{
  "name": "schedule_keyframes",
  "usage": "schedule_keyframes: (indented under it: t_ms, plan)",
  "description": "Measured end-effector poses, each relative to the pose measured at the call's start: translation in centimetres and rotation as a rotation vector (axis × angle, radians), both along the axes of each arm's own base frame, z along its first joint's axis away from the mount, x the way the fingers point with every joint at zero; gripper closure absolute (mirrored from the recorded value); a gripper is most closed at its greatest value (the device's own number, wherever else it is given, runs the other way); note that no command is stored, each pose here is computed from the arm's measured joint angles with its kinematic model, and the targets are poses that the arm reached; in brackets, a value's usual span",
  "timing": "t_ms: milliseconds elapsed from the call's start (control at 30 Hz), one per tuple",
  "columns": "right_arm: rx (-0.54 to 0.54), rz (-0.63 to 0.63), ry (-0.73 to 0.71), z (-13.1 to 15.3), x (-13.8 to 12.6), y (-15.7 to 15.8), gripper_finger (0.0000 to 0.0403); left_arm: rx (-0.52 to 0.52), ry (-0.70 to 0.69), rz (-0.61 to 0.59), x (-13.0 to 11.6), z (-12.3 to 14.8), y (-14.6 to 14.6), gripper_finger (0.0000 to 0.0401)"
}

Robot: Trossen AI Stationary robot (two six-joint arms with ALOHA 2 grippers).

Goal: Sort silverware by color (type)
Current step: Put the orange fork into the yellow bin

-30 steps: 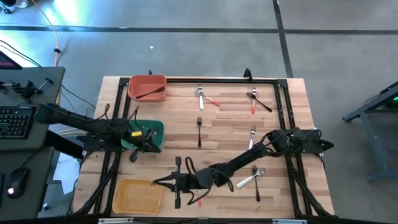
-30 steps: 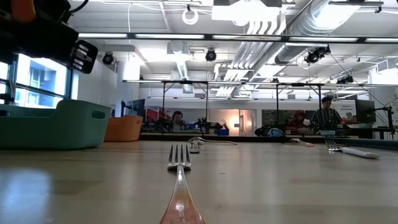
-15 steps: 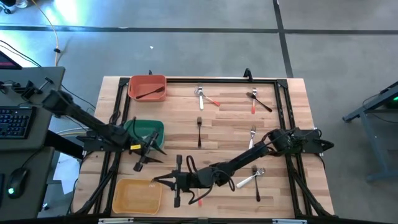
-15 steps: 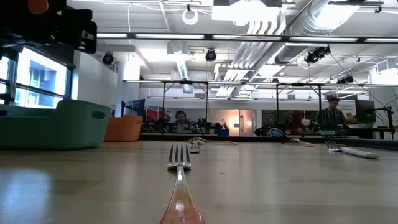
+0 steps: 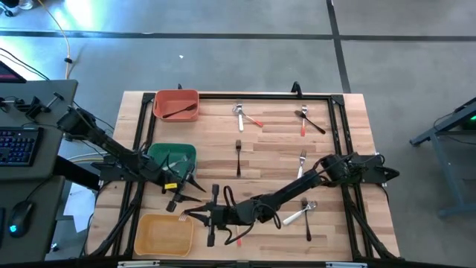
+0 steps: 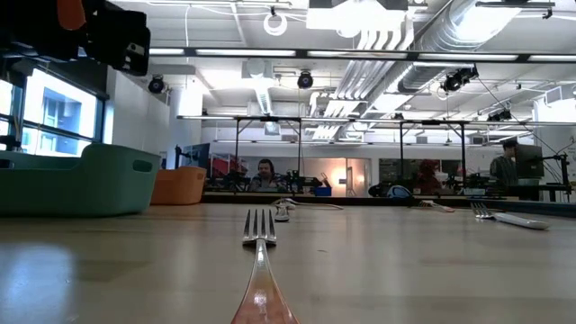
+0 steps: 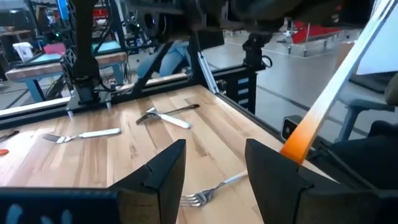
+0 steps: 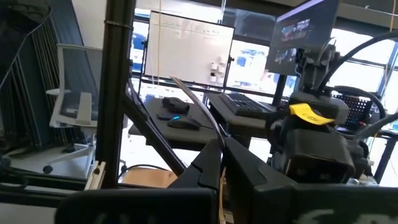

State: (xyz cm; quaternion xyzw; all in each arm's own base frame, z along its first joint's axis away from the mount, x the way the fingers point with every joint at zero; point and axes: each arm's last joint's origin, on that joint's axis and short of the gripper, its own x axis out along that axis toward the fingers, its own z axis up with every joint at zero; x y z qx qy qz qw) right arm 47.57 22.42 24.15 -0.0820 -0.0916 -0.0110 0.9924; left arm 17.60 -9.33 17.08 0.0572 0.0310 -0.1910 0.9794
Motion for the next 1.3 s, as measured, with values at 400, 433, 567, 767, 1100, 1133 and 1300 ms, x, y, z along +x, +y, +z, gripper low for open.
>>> schedule_keyframes:
  t_ms: [400,433,567,767,1100,1133,1300]
  plan:
    - [-0.088,-0.107,0.012,0.0,-1.2,2.0,0.0403,-0.002,0.005,-0.027,0.0,0.0,-0.1,0.0242]
    - [-0.092,-0.116,0.014,0.0,-1.3,2.1,0.0403,-0.007,0.007,-0.048,0.0,0.0,-0.2,0.0242]
    - [-0.09,-0.122,0.015,0.0,-1.3,2.1,0.0403,-0.014,0.008,-0.051,0.0,0.0,-0.2,0.0242]
    - [-0.079,-0.128,0.016,0.0,-1.1,1.7,0.0403,-0.066,0.012,-0.059,-0.1,0.2,-0.3,0.0242]
    - [-0.079,-0.135,0.022,-0.1,-0.9,1.4,0.0403,-0.073,0.001,-0.023,-0.3,0.3,-0.7,0.0242]
    - [-0.079,-0.135,0.022,-0.1,-0.9,1.4,0.0403,-0.081,0.001,-0.014,-0.3,0.3,-0.6,0.0242]
    - [-0.079,-0.139,0.022,-0.1,-0.8,1.2,0.0403,-0.115,-0.007,-0.022,0.2,0.8,-1.0,0.0242]
